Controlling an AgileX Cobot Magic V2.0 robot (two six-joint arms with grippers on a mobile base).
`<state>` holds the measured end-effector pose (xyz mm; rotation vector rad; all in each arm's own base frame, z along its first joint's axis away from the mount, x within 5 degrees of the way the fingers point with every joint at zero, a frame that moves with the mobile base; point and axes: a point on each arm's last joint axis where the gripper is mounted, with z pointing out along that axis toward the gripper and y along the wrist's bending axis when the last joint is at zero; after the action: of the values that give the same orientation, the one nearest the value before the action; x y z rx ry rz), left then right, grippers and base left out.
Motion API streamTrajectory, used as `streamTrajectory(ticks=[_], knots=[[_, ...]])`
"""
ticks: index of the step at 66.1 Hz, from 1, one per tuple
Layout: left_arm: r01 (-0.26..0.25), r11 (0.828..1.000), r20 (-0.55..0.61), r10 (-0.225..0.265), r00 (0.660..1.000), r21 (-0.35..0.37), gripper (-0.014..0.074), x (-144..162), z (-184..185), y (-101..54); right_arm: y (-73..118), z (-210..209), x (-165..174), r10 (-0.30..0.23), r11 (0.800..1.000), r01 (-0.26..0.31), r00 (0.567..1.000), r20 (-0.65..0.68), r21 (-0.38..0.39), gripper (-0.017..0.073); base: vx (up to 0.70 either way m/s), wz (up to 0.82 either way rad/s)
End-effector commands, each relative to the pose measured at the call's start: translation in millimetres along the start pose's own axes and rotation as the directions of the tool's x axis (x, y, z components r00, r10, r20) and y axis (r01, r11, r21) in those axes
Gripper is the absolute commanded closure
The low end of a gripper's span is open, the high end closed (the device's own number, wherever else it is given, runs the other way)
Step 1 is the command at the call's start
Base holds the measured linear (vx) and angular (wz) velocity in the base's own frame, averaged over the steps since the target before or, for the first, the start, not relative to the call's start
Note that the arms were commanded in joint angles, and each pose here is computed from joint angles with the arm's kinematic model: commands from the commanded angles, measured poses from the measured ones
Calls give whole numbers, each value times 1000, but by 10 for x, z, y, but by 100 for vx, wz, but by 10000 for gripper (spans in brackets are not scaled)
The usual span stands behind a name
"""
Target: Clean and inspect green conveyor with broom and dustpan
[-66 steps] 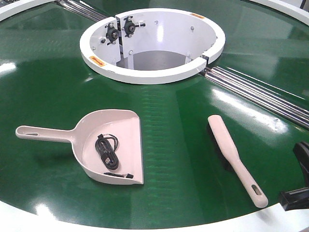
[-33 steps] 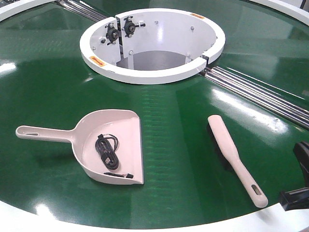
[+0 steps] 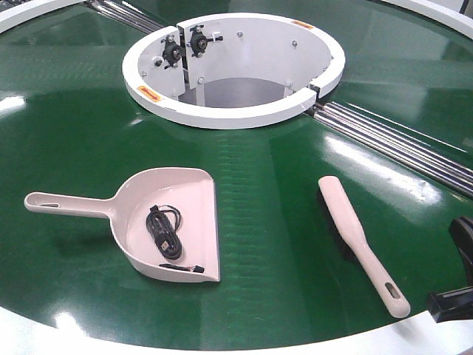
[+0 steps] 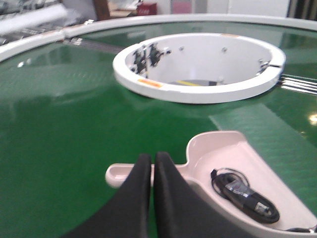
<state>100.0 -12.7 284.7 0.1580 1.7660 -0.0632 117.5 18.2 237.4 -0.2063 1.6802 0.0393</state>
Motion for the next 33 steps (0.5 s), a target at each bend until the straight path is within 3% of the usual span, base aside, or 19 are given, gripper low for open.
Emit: streamTrajectory(ticks=[1,13,33], knots=[[44,998,53,-41,998,-53,600,-101,-26,55,-25,2,-166,-11,1000,8,994,105,21,563,0,0],[96,990,127,-82,988,-104,600,201,-114,78,-25,2,-166,-11,1000,8,994,105,21,563,0,0],[92,988,233,-61,971,-126,600,950,-221,33,-25,2,-166,-11,1000,8,994,105,21,563,0,0]])
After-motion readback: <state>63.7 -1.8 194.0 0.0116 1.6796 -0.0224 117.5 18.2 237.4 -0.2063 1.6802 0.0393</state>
